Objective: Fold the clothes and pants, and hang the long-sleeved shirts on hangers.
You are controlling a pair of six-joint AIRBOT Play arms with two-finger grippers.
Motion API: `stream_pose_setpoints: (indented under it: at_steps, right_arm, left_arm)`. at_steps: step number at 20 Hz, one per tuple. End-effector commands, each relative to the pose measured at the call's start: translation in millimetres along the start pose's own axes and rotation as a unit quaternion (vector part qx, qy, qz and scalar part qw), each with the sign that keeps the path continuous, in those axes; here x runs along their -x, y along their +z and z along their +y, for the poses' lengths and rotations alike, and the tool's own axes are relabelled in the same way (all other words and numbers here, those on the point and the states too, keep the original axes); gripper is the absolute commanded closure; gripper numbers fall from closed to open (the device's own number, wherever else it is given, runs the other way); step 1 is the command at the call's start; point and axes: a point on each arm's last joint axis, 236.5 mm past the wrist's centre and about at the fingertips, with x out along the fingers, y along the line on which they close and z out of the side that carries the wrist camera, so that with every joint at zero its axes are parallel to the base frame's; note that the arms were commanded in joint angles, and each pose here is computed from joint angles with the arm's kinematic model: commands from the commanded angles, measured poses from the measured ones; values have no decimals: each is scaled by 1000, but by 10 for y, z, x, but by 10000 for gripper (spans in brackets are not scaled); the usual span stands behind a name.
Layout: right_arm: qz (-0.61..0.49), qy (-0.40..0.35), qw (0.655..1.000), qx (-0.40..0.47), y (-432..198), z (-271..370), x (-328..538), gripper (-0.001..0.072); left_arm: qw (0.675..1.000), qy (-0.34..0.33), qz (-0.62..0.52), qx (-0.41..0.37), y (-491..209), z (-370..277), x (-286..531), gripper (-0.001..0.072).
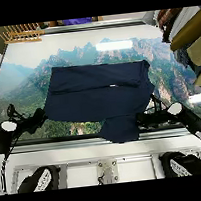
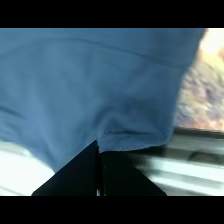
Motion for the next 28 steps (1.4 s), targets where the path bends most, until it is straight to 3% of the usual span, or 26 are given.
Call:
stream_pose_setpoints:
  at_steps: [1,4,7,12,18,24,28]
  right_arm:
    - [27,-18,995,94,-159,185,435,697]
    - [69,-31,987,142,-613,253,843,697]
    - [55,-54,989,129,-914,189,1108,696]
    - [0,-103,988,113,-956,40,1379,697]
    - [-56,-197,968,143,-113,-17,1710,697]
    - [-143,-183,959,159,1148,345,1587,697]
    - [-188,-174,952,167,1724,469,1471,697]
  left_arm:
    - [999,-6,20,-29,-154,-28,337,696]
    - [996,25,48,-70,-505,109,757,696]
    - [995,24,42,-86,-803,94,1122,696]
    - [995,13,31,-90,-1084,70,1390,697]
    - [995,2,-8,-97,-487,-228,1439,696]
    - [987,2,26,-161,52,-644,946,697]
    - [987,10,15,-161,524,-867,540,696]
